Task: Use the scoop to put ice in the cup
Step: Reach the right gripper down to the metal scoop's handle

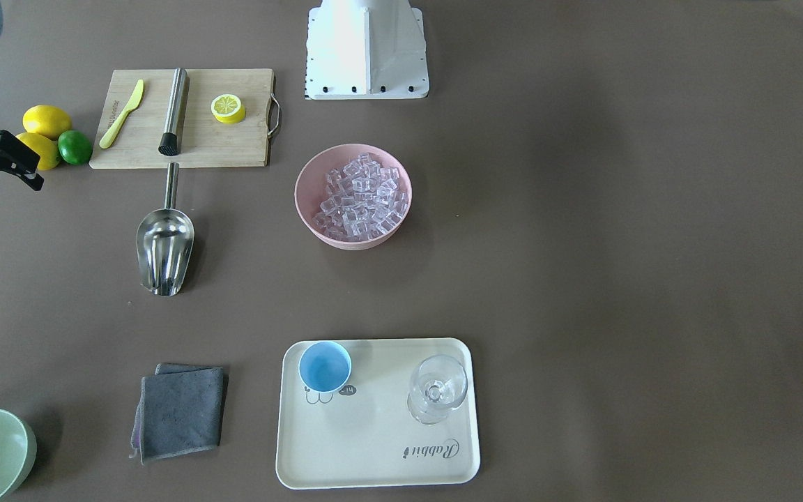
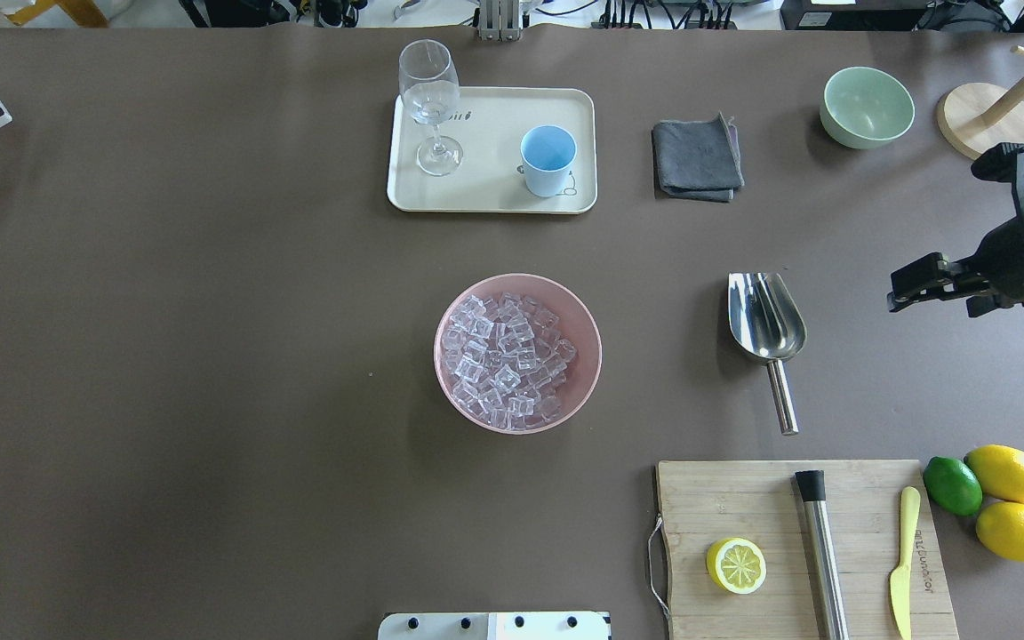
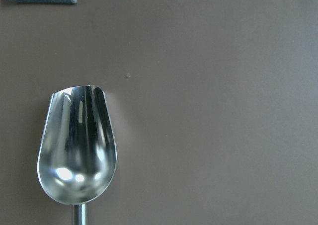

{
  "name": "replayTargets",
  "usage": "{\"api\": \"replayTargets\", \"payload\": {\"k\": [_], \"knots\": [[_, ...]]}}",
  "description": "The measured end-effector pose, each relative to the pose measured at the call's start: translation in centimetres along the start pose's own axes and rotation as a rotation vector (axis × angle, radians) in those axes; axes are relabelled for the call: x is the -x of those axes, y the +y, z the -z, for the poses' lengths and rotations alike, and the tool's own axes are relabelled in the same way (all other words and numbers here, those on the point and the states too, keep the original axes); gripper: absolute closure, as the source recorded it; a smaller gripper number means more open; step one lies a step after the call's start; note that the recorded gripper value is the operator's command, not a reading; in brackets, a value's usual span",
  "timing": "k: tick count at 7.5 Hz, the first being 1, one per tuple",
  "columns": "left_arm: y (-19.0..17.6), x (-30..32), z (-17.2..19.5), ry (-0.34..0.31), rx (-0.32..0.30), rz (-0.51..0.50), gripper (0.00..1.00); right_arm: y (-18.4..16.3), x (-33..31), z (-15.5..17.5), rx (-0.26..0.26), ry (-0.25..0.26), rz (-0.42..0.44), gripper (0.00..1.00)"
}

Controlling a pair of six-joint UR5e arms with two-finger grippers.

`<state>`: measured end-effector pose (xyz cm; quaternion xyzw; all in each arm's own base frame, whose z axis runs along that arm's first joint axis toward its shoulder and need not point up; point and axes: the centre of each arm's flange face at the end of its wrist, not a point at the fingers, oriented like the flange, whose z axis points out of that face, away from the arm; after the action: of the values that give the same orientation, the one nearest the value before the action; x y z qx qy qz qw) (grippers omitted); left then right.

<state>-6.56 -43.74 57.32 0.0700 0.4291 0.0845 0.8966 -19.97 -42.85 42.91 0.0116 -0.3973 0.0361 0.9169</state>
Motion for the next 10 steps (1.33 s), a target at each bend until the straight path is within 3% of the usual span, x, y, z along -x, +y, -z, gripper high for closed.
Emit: {"api": "replayTargets", "payload": {"k": [2, 5, 7, 10], "knots": [[-1.7, -3.3, -1.7, 0.011, -0.017, -0.143, 0.01, 3.1, 5.1, -2.5, -0.005, 0.019, -0.004, 0.01], [-4.3, -10.2, -4.6, 0.048, -0.089, -0.451, 0.01, 7.2, 8.9, -8.2, 0.000, 0.034, 0.006, 0.01], [-4.9, -15.9, -6.0, 0.099, -0.162, -0.679, 0.01, 8.5, 9.8, -10.7, 0.030, 0.041, 0.049, 0.00], [-5.9, -27.8, -10.7, 0.202, -0.196, -0.983, 0.01, 9.6, 10.3, -12.8, 0.066, 0.044, 0.077, 0.01]]}}
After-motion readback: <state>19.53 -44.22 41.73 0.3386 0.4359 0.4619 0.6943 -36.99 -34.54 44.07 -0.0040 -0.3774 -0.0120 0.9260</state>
